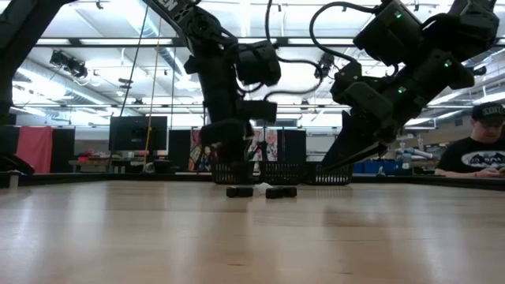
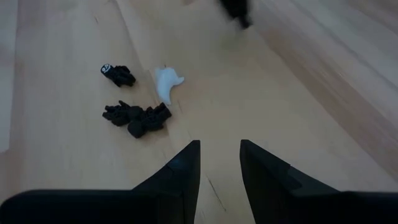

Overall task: Sort game pieces by color
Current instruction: Put the black game piece into the center black basket

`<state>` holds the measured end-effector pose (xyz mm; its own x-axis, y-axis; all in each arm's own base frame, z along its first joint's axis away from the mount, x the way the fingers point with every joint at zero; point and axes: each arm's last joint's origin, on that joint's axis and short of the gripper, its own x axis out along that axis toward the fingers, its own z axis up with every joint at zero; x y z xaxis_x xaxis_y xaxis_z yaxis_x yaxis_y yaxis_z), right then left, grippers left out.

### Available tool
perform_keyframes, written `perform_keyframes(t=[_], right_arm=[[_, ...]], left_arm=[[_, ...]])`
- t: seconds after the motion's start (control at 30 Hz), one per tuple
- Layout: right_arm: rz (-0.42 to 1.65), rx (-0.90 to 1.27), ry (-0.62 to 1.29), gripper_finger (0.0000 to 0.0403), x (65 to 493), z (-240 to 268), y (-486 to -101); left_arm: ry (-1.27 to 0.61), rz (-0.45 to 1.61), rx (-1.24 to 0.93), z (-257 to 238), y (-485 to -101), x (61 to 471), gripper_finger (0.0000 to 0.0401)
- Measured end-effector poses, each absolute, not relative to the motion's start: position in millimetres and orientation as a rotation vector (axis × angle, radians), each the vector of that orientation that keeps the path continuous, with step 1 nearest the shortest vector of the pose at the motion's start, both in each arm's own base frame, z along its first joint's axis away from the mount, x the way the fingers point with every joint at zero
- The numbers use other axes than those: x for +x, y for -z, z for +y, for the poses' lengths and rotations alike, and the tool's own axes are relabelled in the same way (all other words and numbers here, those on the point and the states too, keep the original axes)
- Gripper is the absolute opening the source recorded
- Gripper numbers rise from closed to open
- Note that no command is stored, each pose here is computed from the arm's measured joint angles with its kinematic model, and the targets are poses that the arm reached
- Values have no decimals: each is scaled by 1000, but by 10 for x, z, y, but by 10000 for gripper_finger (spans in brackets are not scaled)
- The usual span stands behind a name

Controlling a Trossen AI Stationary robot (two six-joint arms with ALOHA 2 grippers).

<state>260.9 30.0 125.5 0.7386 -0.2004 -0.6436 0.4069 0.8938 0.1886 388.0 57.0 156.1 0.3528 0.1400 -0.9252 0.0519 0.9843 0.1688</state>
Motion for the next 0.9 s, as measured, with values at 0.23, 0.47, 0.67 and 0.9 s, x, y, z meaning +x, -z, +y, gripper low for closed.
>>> perform_keyframes(t=[0.23, 0.47, 0.67, 0.9], right_arm=[[655, 339, 341, 118, 2612, 303, -1259], [635, 333, 364, 118, 2619, 292, -1268], [636, 332, 365, 118, 2618, 291, -1268], [628, 334, 362, 118, 2624, 292, -1274]], left_arm=[[-131, 1136, 175, 946, -1682, 3855, 10], [-183, 1073, 183, 1204, -1792, 3877, 9], [-225, 964, 222, 1400, -2136, 4002, 9], [-284, 939, 212, 1770, -2255, 4094, 9]])
